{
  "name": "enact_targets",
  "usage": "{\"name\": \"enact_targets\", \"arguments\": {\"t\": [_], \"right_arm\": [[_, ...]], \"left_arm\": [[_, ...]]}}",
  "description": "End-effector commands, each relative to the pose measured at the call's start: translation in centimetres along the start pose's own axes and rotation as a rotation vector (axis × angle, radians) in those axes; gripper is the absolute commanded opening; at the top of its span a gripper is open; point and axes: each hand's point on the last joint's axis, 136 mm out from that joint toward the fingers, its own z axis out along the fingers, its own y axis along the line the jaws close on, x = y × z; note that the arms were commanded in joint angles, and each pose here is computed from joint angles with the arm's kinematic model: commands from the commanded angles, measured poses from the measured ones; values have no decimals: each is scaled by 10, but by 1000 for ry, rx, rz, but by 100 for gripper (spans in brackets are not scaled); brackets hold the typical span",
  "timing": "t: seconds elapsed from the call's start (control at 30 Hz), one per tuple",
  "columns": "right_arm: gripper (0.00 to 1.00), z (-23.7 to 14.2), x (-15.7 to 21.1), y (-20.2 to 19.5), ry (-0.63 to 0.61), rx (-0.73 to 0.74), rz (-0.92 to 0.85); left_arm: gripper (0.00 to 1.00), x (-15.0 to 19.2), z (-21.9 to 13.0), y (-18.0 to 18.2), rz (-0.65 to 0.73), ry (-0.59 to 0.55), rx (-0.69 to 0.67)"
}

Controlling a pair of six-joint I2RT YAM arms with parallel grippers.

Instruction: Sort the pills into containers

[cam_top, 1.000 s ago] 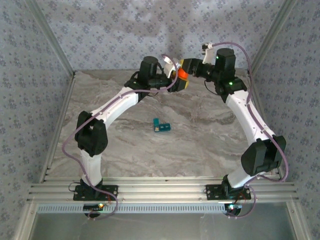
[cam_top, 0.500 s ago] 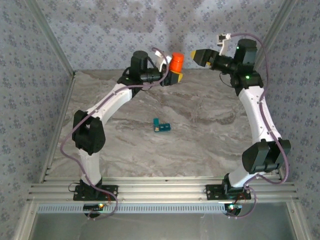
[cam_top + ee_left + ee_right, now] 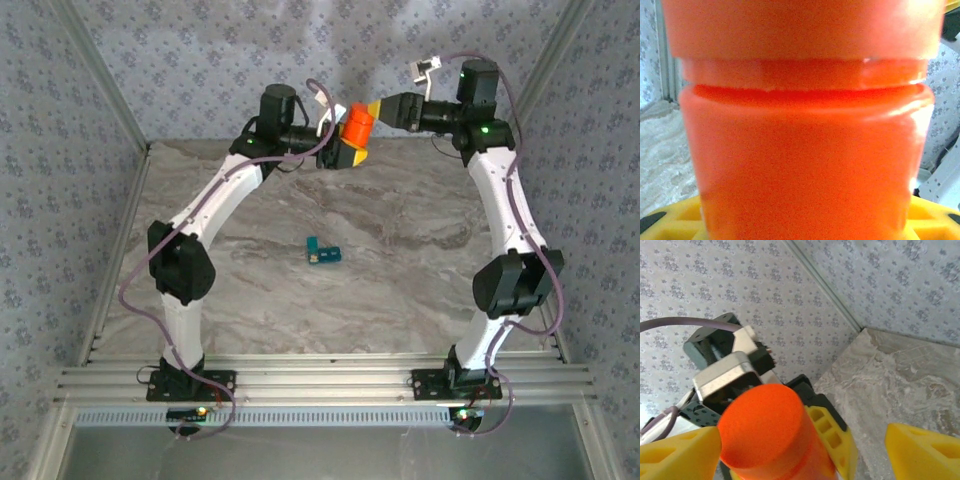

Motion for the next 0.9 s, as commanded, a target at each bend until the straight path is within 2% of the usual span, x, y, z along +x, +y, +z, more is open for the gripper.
{"name": "enact_targets", "arguments": {"t": [0.0, 0.23, 0.4, 0.5, 0.6, 0.73, 0.87], "right_arm": [[86, 3, 0, 22, 23, -61, -43], [81, 16, 9, 25, 53, -82, -31], [65, 20, 13, 27, 65, -89, -27], [47, 20, 15, 27, 69, -87, -26], [37, 21, 19, 27, 77, -80, -20], [32, 22, 25, 20, 69, -25, -14], [28, 19, 33, 0, 26, 114, -7]], "left_arm": [[0, -4, 0, -12, 20, 6, 56], [0, -6, 0, -11, 24, 8, 58], [0, -6, 1, -11, 27, 8, 58], [0, -7, 0, -11, 27, 8, 57], [0, -8, 0, -10, 31, 5, 51], [0, -12, 0, -6, 36, -7, 21], [0, -19, -1, 7, 63, -28, -94]]}}
